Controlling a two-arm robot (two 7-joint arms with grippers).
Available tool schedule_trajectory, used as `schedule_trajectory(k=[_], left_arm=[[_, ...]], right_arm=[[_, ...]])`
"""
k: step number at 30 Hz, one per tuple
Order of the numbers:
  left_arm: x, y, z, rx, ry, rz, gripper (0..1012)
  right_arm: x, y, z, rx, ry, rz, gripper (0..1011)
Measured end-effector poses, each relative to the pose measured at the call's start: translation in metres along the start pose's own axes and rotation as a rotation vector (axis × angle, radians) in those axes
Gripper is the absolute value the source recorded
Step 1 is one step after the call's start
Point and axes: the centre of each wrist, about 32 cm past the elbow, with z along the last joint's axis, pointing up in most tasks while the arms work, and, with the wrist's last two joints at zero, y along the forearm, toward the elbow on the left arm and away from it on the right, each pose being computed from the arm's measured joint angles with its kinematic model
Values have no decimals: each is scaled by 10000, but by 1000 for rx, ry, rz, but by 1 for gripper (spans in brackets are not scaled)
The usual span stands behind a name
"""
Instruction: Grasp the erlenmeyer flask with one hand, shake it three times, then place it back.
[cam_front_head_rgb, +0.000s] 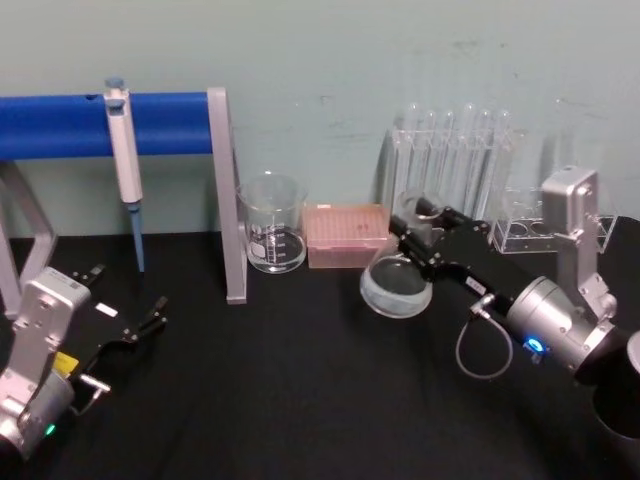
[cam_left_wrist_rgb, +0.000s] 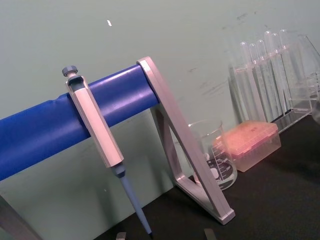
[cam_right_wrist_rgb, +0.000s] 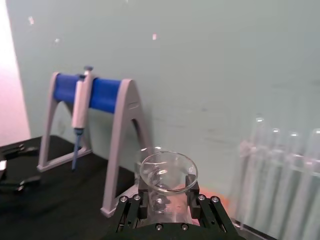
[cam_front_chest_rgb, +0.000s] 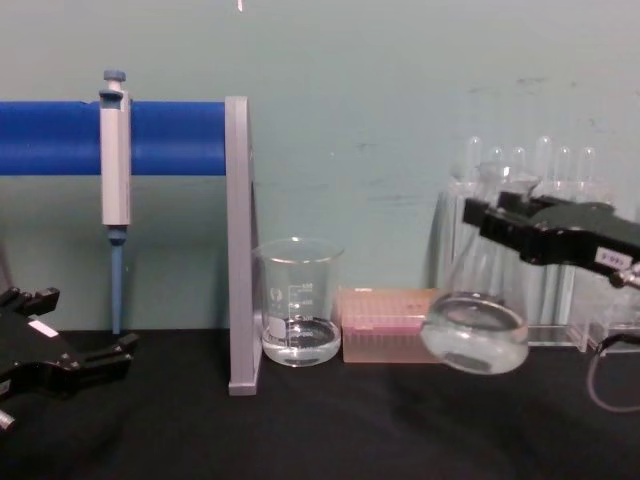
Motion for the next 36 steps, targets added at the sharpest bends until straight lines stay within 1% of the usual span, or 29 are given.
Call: schedule_trajectory(k=[5,11,18,36], left_arm=[[0,0,0,0,0,0,1001],[0,0,0,0,0,0,1001],[0,0,0,0,0,0,1001],[0,0,0,0,0,0,1001]], right_arm=[[-27,-56,30,14,20,-66,450],[-73,-111,42,10,30,-117,450],[-95,-128,28,-8,29,-126,450],[-99,-105,15,-18,3,-114,450]])
